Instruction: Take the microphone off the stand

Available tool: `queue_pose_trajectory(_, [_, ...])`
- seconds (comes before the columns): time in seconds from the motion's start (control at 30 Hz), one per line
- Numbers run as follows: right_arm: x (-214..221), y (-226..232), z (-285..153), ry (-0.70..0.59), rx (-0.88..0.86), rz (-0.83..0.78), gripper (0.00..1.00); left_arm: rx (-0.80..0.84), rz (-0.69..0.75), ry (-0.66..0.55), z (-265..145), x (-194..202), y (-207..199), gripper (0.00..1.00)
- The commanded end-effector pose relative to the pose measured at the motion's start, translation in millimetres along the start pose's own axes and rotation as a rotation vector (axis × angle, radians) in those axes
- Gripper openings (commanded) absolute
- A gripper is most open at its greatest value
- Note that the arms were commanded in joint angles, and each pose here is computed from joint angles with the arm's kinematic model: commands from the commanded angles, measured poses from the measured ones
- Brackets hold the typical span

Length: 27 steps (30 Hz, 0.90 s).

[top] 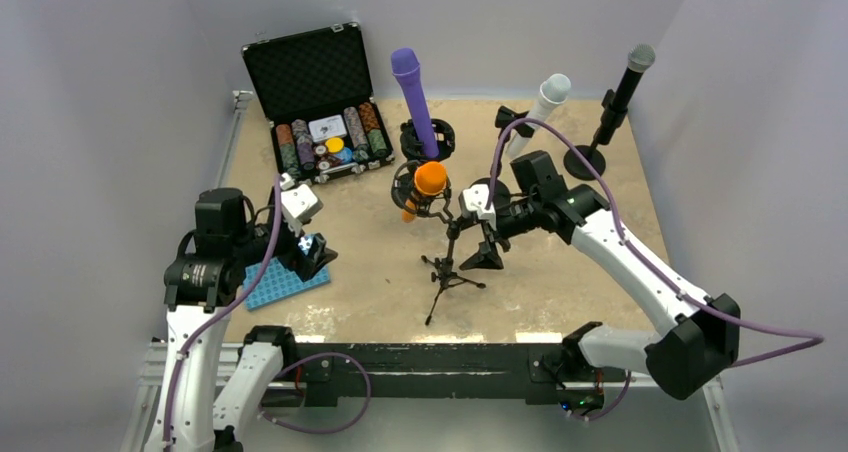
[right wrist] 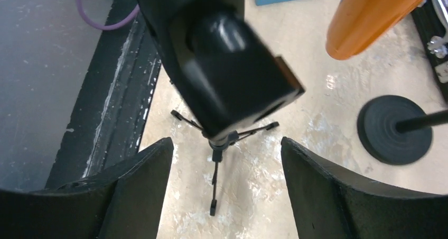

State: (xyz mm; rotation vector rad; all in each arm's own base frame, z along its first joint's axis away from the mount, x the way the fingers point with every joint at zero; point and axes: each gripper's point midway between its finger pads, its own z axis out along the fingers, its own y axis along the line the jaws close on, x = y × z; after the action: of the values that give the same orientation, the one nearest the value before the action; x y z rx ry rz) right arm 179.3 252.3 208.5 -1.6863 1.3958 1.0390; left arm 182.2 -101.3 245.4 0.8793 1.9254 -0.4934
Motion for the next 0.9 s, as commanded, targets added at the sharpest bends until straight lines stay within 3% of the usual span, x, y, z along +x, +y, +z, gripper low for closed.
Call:
queue_pose_trajectory(0.0, [-9.8,-5.7,-14.7,0.024,0.102,-0.015,0.78,0.057,0.057,-0.04,4.3,-11.9,-2.3,0.93])
queue_pose_trajectory(0.23, [7.0,4.4,-32.9,0.098,0.188,0.036,0.82,0.103,0.086,-0.116,11.1,-26.3,-4.9,0.93])
queue_pose_trajectory(0.47, [19.5,19.8,-91.7,0.174,0.441,0.093,0.86,0.147,0.143,-0.115,16.9,-28.1,-3.5,0.93])
queue_pose_trajectory(0.57, [-10.8,29.1,-125.4,0.147,0.59,0.093,0.92,0.156,0.166,-0.137,18.4,-34.6,-2.0,0.96])
queue_pose_trajectory(0.67, [-63.8,35.9,-150.2,0.027,0.69,0.087,0.96,0.144,0.13,-0.169,22.2,-46.4,3.6,1.0])
queue_pose_trajectory(0.87, [-163.7,21.1,-170.0,-0.196,0.666,0.053,0.98,0.202,0.16,-0.14,22.6,-43.5,-2.2,1.0])
